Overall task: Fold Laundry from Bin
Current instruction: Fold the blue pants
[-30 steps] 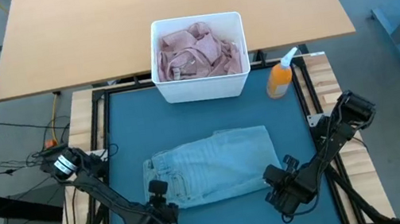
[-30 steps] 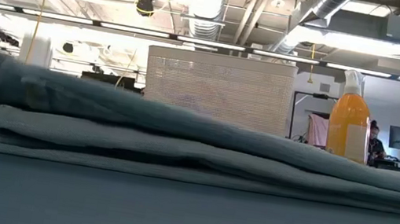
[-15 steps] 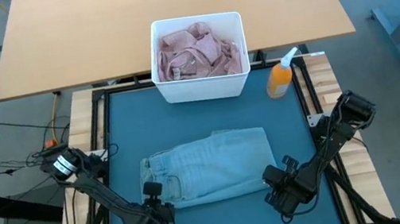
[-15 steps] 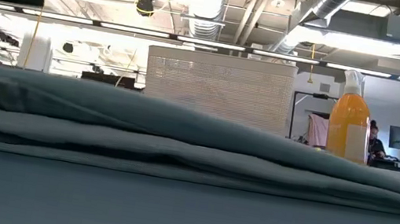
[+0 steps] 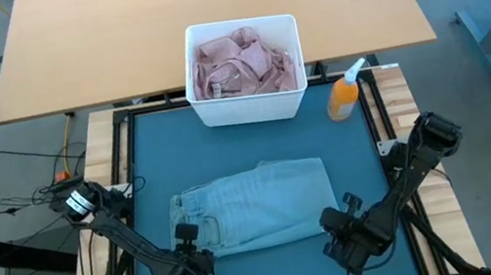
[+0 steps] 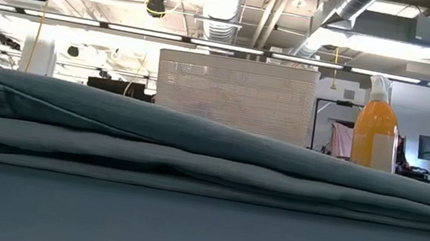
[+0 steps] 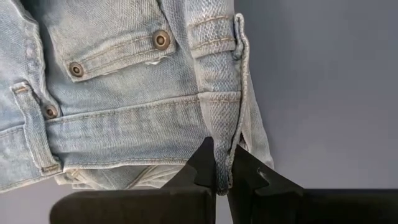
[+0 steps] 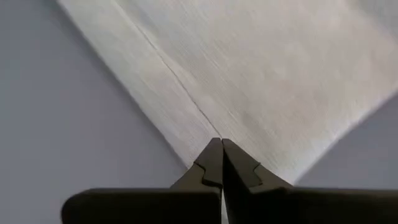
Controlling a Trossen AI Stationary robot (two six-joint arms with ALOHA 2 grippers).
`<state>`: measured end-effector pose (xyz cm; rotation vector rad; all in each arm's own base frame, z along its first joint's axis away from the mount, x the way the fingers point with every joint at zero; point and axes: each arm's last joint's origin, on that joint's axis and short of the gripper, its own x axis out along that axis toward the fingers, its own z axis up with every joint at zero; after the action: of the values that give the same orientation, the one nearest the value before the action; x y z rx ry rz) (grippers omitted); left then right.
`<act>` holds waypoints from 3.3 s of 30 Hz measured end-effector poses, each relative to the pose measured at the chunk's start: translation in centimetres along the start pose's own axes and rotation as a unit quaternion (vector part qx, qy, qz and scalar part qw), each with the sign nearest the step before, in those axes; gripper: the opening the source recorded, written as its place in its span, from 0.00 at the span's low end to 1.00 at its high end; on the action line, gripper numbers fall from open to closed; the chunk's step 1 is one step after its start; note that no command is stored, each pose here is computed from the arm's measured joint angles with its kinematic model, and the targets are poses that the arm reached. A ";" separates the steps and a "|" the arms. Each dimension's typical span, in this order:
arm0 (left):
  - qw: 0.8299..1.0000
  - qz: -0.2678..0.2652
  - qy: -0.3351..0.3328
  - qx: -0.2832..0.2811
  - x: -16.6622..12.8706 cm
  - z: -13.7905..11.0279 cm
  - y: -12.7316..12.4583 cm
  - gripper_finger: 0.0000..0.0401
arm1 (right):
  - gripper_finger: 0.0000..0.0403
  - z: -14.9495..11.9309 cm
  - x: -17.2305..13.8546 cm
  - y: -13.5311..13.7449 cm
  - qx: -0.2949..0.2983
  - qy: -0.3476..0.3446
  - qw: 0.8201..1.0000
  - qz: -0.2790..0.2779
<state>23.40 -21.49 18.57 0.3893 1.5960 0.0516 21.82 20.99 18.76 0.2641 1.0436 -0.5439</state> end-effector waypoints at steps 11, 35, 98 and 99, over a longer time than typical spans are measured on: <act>1.000 -0.017 0.008 -0.004 0.1 0.1 0.1 0.00 | 0.05 -2.8 2.5 -0.8 0.028 -0.012 0.999 0.025; 0.999 0.036 0.010 0.000 -4.4 -2.1 2.8 0.42 | 0.05 -5.8 4.1 -1.8 0.060 -0.011 0.997 0.057; 0.938 0.035 -0.214 -0.269 4.6 -6.9 18.6 0.00 | 0.04 5.3 7.6 -12.7 0.044 -0.200 0.977 -0.060; 0.936 0.048 -0.216 -0.273 4.4 -7.2 18.7 0.00 | 0.04 5.4 7.6 -12.7 0.045 -0.205 0.976 -0.066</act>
<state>20.37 -1.28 19.91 0.0340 1.0660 0.4458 21.84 5.60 15.32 0.1536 0.6385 -0.7320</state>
